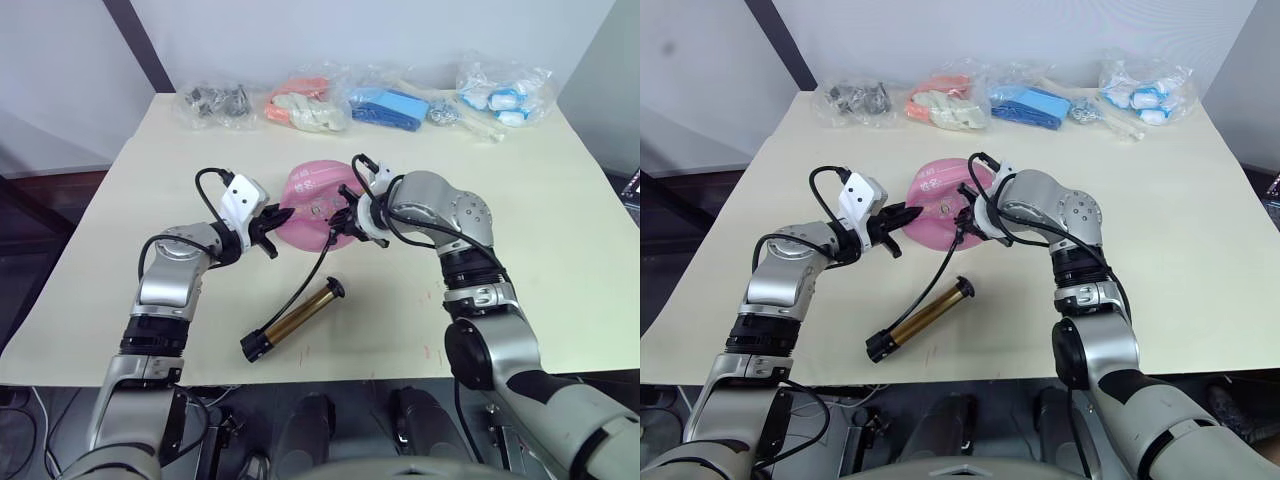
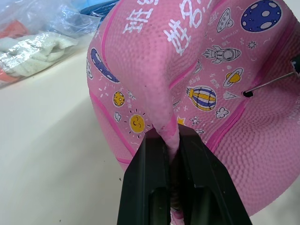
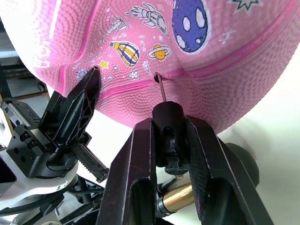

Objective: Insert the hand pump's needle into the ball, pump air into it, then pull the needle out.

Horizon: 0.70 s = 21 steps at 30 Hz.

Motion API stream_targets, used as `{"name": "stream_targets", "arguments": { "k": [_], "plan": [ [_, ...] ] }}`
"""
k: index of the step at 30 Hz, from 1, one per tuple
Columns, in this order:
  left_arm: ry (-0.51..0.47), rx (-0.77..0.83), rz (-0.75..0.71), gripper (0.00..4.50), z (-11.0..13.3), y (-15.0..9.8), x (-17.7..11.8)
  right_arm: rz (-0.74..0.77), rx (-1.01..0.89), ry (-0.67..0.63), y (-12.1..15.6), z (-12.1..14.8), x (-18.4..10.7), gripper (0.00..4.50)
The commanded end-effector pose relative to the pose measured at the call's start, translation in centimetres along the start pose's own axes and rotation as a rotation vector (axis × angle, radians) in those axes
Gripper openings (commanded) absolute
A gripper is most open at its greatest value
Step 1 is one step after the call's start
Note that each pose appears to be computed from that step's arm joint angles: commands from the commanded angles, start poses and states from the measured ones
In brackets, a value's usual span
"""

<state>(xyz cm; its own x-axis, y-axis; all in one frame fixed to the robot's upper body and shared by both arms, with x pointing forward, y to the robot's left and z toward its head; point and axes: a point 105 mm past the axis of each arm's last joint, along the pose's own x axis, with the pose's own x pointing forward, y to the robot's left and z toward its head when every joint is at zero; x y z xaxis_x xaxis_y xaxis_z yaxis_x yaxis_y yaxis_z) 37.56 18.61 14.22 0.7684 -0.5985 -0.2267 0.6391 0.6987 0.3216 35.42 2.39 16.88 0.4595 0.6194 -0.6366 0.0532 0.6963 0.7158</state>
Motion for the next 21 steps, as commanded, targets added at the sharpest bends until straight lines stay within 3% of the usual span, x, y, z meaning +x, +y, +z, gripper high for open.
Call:
{"name": "stream_targets", "arguments": {
  "k": [1,21],
  "plan": [
    [0.051,-0.010,-0.014,0.00,-1.33,-0.49,0.13,0.021,-0.013,0.010,0.74,-0.26,-0.34,0.38],
    [0.050,-0.006,-0.013,0.00,-1.40,-0.51,0.02,-0.038,0.066,0.035,-0.09,-0.03,-0.08,0.38]
  ]
}}
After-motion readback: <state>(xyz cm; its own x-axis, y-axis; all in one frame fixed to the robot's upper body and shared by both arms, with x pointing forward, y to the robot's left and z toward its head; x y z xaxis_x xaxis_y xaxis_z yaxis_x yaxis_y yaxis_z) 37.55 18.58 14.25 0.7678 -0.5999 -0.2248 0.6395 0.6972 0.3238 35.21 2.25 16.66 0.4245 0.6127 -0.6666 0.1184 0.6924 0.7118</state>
